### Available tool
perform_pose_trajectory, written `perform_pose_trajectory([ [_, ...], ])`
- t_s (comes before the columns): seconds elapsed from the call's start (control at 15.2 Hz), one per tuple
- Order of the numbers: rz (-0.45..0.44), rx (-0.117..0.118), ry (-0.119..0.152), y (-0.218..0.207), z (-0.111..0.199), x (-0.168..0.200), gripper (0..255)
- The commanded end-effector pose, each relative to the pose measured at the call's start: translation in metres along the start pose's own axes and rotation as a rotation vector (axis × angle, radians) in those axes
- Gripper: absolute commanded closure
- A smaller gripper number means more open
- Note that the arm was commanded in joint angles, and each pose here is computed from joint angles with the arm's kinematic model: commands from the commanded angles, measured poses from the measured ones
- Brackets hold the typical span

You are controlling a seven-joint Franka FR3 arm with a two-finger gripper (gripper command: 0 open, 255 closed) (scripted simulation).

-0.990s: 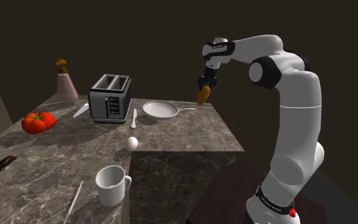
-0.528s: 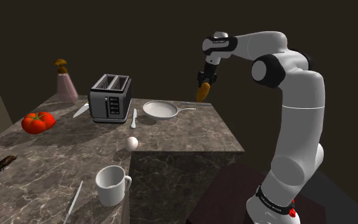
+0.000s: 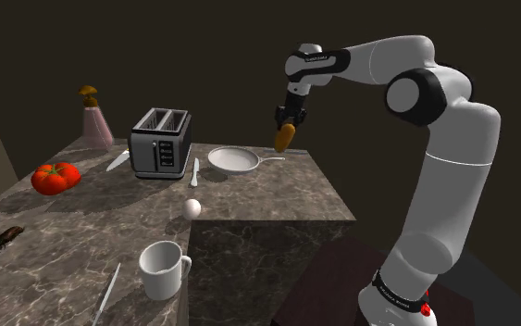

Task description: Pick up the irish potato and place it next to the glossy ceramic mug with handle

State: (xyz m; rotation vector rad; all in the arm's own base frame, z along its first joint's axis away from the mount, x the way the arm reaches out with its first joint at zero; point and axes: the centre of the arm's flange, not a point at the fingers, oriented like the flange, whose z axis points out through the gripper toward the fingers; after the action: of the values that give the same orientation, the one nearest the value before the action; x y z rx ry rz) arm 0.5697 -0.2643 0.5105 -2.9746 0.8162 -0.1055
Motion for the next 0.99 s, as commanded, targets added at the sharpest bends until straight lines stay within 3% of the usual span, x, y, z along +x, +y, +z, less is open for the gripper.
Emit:
perform_pose_trajectory([
  [0.0,0.001,0.0,0.0,-0.026,0.002,-0.015,255],
  [0.92,0.001,0.0,0.0,-0.188,0.009,-0.103,255],
])
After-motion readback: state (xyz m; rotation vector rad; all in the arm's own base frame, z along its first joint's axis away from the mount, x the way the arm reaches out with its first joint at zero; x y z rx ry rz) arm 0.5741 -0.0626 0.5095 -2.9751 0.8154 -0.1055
